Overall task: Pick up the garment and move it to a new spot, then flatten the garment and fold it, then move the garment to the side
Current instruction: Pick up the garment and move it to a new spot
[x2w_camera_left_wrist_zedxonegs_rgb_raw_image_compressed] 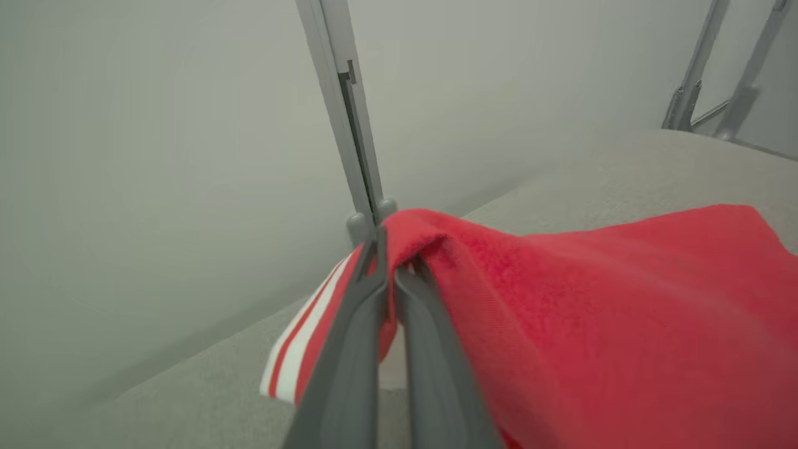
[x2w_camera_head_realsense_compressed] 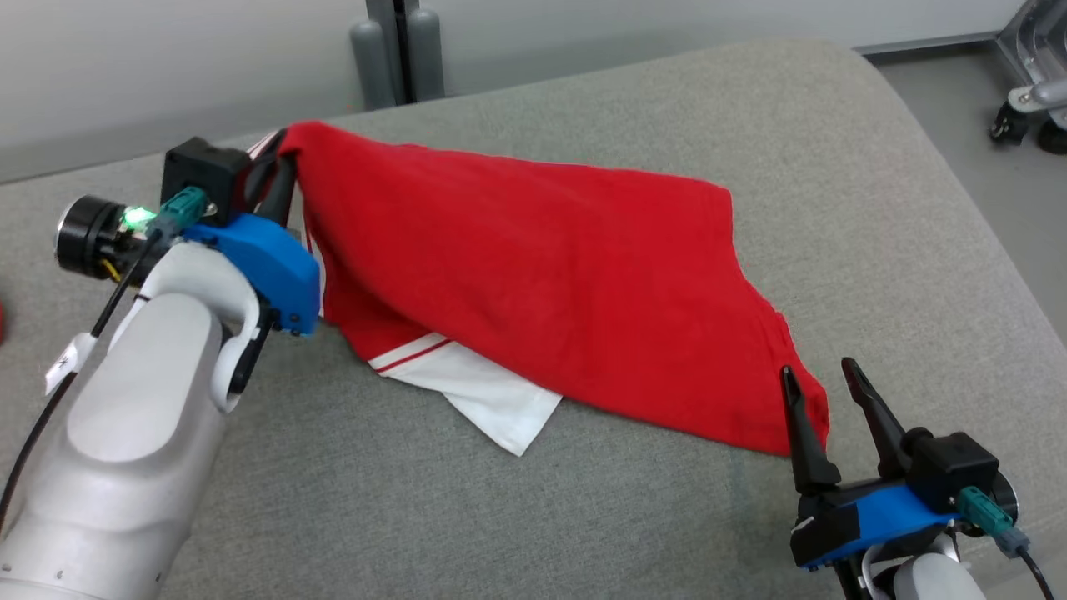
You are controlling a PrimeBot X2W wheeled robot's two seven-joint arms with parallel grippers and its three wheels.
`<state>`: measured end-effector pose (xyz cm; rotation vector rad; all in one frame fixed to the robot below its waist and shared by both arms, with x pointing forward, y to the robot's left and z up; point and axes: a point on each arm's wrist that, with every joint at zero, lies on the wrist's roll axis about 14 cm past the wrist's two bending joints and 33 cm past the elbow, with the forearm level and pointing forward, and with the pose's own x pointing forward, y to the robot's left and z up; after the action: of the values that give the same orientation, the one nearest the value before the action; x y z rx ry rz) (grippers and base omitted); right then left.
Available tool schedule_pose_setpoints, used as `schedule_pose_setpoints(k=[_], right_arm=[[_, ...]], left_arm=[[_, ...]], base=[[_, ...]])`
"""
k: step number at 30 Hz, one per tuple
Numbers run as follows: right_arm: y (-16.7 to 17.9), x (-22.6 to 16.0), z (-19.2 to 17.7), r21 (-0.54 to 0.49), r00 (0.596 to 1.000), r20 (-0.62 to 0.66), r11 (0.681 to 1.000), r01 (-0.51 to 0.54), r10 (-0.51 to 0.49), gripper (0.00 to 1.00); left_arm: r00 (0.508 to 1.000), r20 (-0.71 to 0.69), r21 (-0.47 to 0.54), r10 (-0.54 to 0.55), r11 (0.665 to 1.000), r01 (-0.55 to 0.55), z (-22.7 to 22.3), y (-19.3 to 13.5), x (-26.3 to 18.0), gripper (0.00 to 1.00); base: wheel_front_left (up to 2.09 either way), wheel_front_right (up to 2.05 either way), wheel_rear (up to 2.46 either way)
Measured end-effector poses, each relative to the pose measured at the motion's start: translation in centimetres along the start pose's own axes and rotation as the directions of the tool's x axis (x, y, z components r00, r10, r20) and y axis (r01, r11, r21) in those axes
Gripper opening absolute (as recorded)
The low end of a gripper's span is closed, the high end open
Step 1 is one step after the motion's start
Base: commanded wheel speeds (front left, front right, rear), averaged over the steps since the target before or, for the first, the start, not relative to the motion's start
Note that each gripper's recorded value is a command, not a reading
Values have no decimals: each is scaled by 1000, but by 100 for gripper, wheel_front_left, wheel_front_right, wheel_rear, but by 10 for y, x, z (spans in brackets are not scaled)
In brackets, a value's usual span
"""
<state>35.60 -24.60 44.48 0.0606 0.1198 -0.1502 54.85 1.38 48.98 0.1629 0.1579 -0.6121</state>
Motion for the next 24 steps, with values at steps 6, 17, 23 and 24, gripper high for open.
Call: schedule_pose_setpoints(k=[6, 17, 23, 24], right_arm=[[3, 15, -8, -6, 1000, -25, 1000, -10, 10, 100], [21, 27, -4, 5, 998, -9, 998, -61, 61, 100], [33, 30, 7, -3, 995, 25, 995, -100, 100, 100], [36, 30, 9, -5, 994, 29, 994, -106, 106, 100]], left_arm=[[991, -105, -69, 79, 994, -87, -57, 23, 4, 0], [979, -154, -148, 130, 977, -153, -82, 29, -8, 100], [985, -79, -165, 156, 972, -167, -59, 30, -28, 100], [985, -69, -166, 160, 971, -170, -56, 31, -32, 100]], base=[[0, 0, 0], [0, 0, 0], [0, 0, 0], [0, 0, 0]])
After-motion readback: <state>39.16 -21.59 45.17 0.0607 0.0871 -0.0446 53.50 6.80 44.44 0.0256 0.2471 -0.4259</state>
